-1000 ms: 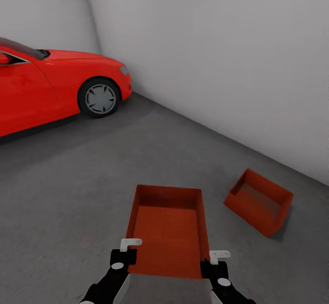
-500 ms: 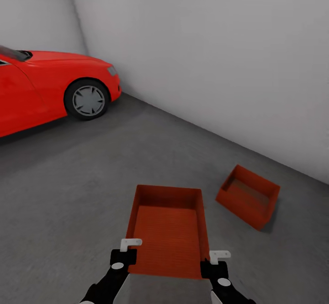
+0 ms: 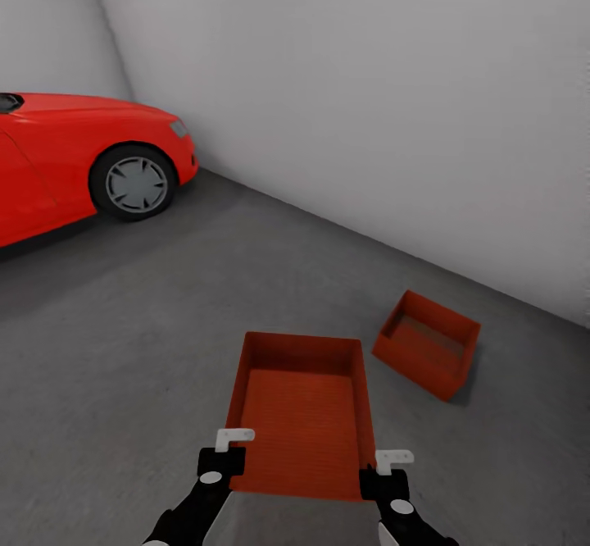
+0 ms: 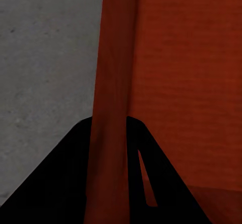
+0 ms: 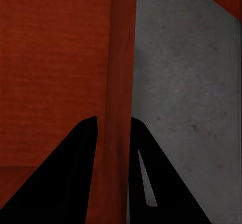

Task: Move the two storage containers from the living room to the garage. In the garage, place one container on the floor and stack the other container on top of it (either order is fine).

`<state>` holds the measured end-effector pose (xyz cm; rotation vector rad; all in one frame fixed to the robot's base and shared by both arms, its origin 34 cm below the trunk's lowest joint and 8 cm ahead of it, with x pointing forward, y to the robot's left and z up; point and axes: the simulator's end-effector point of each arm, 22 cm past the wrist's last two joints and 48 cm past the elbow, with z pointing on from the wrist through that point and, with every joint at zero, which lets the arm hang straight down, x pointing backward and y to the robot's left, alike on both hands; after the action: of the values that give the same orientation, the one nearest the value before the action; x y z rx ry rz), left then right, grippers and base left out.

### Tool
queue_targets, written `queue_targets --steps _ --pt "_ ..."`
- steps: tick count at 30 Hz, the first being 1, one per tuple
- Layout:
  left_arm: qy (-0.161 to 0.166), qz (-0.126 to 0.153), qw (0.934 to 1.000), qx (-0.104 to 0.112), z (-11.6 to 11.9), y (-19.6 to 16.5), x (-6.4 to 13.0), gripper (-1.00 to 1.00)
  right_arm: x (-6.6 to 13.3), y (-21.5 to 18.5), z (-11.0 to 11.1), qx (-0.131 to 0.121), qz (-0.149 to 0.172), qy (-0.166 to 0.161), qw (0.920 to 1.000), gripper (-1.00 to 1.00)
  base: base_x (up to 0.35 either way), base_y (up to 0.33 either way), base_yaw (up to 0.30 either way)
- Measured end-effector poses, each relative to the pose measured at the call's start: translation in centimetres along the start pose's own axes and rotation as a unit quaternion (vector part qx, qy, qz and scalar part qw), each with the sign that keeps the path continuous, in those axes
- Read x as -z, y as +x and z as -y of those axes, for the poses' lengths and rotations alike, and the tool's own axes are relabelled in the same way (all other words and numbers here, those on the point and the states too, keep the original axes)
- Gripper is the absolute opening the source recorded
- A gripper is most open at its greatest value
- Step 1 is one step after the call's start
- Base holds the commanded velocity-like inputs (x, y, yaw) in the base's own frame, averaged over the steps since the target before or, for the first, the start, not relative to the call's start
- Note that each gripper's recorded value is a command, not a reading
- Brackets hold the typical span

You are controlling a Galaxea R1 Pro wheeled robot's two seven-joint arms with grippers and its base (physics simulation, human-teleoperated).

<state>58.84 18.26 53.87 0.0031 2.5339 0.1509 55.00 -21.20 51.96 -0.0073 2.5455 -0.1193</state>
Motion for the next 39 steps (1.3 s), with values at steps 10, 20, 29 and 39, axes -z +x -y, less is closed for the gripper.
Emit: queue_targets --steps 10,20,29,39 --pt "0.000 0.000 1.0000 0.000 0.03 -0.01 0.01 -1.00 -0.01 -0.01 0.03 0.000 0.000 0.000 1.0000 -1.00 0.000 0.000 -0.155" --pt "0.000 0.000 1.0000 0.000 0.03 -0.01 0.01 -1.00 0.00 0.00 0.04 0.000 0.000 0.000 1.0000 -1.00 0.000 0.000 -0.155" --pt "0.000 0.000 1.0000 0.000 0.03 -0.01 0.01 -1.00 -0.01 -0.01 0.03 0.000 0.000 0.000 1.0000 -1.00 0.000 0.000 -0.145" --pt "0.000 0.000 1.0000 0.000 0.03 0.00 0.01 -1.00 -0.02 -0.02 0.03 0.000 0.000 0.000 1.0000 -1.00 0.000 0.000 -0.126"
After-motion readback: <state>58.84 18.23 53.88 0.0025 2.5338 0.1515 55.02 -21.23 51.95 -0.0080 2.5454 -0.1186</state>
